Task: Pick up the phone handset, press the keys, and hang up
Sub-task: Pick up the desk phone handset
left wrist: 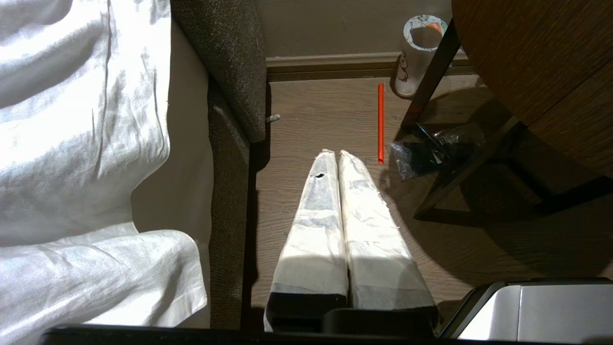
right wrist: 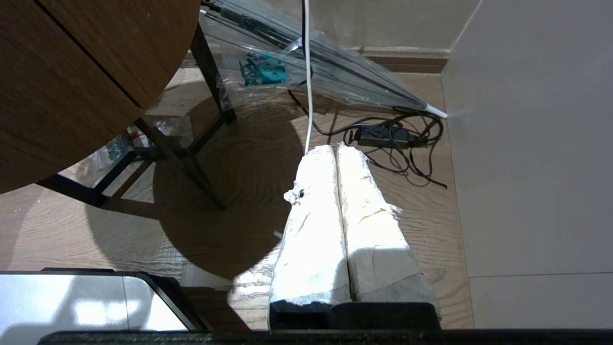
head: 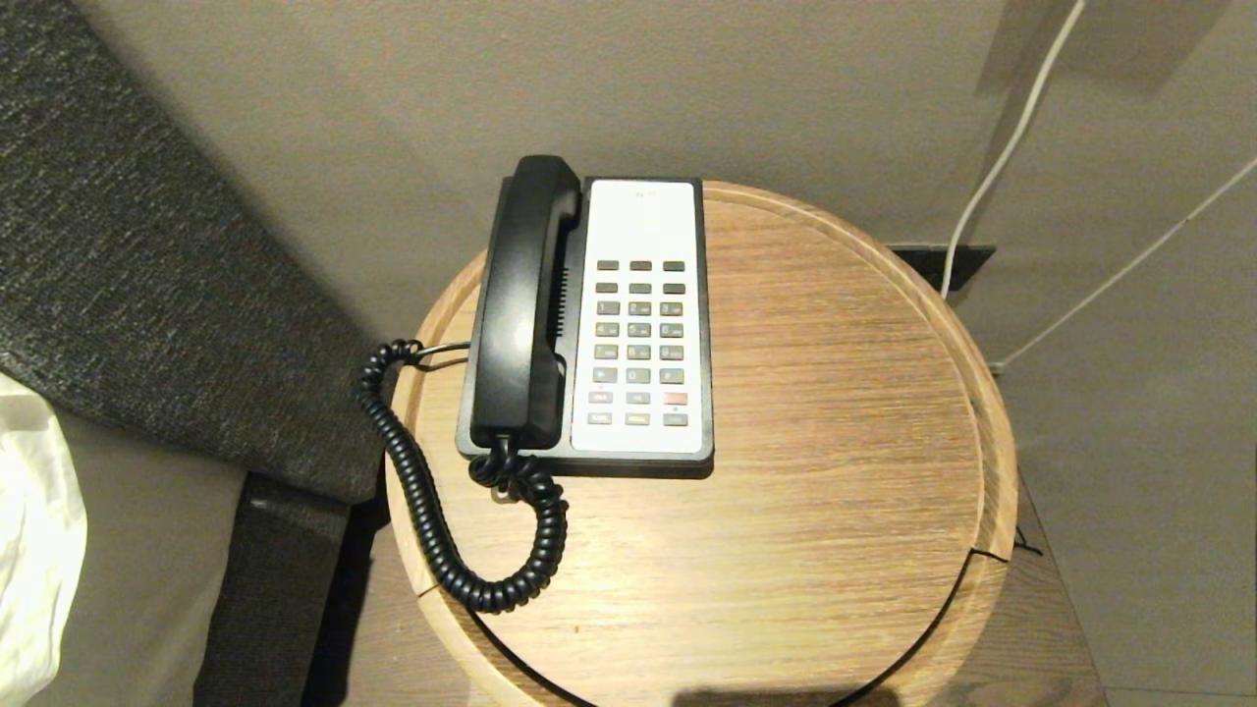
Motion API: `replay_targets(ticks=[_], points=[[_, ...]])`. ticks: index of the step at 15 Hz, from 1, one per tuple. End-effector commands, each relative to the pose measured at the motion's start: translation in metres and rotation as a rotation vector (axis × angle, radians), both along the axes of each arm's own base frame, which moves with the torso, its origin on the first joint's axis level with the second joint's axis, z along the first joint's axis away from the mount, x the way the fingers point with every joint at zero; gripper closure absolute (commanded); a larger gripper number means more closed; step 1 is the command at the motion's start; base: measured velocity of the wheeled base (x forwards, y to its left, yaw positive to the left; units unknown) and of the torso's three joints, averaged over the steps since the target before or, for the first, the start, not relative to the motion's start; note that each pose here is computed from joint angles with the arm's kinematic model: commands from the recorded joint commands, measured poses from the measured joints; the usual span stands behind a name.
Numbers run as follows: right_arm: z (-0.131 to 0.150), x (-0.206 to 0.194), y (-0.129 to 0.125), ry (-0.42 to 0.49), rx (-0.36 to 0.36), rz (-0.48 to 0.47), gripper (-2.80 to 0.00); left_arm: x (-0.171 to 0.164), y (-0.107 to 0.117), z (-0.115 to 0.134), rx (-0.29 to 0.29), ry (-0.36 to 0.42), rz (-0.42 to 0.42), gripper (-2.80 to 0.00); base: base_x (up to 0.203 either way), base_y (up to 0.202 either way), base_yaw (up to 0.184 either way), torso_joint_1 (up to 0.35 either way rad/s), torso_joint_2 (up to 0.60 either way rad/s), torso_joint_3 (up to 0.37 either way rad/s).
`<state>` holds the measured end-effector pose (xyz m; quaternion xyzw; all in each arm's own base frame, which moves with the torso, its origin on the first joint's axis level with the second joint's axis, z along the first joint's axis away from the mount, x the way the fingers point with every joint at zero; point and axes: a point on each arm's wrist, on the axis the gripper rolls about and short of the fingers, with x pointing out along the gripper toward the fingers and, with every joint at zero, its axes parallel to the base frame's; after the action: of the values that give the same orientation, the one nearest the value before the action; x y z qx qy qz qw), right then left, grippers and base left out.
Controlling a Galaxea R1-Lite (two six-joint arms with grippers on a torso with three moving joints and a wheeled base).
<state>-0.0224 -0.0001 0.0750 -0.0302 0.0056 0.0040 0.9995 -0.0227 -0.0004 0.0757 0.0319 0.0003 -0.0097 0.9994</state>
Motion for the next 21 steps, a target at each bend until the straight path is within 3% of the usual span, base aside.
replay_targets(ticks=[1, 12, 21], points=[[0.0000, 0.0003, 0.0000, 0.004, 0.000, 0.000, 0.00, 0.0002, 0.0000, -0.0001, -0.001, 0.002, 0.001, 0.00, 0.000, 0.000, 0.000, 0.000, 0.00, 0.000], [0.0000, 0.0003, 0.0000, 0.004, 0.001, 0.000, 0.00, 0.0001, 0.0002, -0.0001, -0.035, 0.004, 0.007, 0.00, 0.000, 0.000, 0.000, 0.003, 0.00, -0.102], [0.0000, 0.0003, 0.0000, 0.004, -0.001, 0.000, 0.00, 0.0001, 0.0003, -0.0001, -0.044, 0.004, 0.012, 0.00, 0.000, 0.000, 0.000, 0.003, 0.00, 0.115]])
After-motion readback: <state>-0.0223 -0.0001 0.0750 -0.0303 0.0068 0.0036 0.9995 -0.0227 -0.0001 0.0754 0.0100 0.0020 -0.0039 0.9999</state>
